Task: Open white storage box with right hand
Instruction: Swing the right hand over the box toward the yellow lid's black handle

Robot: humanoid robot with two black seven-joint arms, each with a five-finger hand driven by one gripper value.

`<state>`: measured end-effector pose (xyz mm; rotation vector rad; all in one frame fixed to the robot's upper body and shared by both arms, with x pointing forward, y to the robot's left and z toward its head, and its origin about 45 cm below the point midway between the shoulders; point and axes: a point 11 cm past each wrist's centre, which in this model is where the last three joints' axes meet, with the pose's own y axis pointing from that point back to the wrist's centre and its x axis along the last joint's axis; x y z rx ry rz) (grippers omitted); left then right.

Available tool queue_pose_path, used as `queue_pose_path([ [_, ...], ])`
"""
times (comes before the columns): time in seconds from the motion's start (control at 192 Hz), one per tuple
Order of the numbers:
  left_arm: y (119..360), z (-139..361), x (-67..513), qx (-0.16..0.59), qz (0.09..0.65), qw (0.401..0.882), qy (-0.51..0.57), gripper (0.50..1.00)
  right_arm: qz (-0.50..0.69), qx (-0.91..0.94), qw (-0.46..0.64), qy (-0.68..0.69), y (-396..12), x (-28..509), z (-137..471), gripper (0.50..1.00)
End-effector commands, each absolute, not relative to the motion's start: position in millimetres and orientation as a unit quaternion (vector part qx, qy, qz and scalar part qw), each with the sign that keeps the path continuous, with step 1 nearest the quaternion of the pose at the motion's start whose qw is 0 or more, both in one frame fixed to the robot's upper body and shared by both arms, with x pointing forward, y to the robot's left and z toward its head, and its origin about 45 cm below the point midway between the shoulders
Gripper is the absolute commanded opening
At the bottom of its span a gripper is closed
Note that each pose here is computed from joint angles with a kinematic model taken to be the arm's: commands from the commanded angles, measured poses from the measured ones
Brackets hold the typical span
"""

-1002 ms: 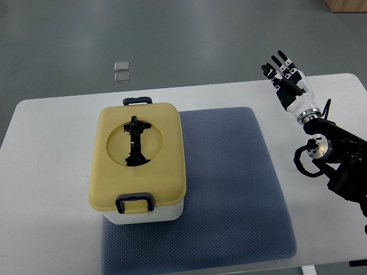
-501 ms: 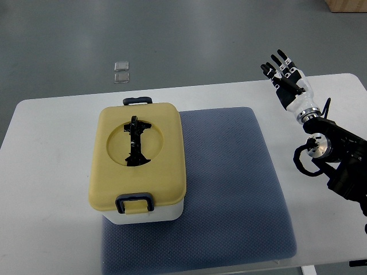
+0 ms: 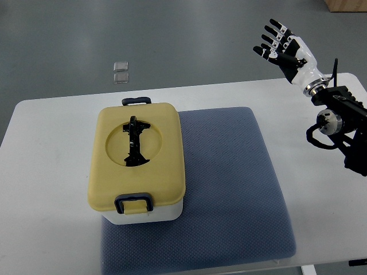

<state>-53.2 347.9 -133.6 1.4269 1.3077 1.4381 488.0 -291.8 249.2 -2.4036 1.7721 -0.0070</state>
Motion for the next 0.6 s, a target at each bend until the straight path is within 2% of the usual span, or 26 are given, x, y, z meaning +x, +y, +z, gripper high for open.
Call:
queue_pose_path([
  [0.0,347.8,-133.6,-53.3,0.553,0.557,0.357,0.507,1.000,-0.083,-0.828,0.024,0.553,-288.1,494.0,275.9,0.930],
  [0.167,347.8,-133.6,-53.3,0.553,0.557,0.357,0.507,1.000,-0.207,-0.871,-0.031,0.444,-250.3,497.3,334.9,0.930],
  [0.235,347.8,-133.6,-53.3,0.553,0.557,0.357,0.507,1.000,-0.264,-0.887,-0.060,0.374,-220.7,489.5,352.0,0.930],
  [0.439,347.8,-133.6,-53.3,0.553,0.557,0.357,0.507,1.000,-0.402,-0.887,-0.127,0.188,-143.9,457.7,378.7,0.928],
  [0.595,347.9,-133.6,-53.1,0.552,0.557,0.357,0.506,1.000,-0.463,-0.867,-0.161,0.092,-111.3,439.9,395.4,0.928],
])
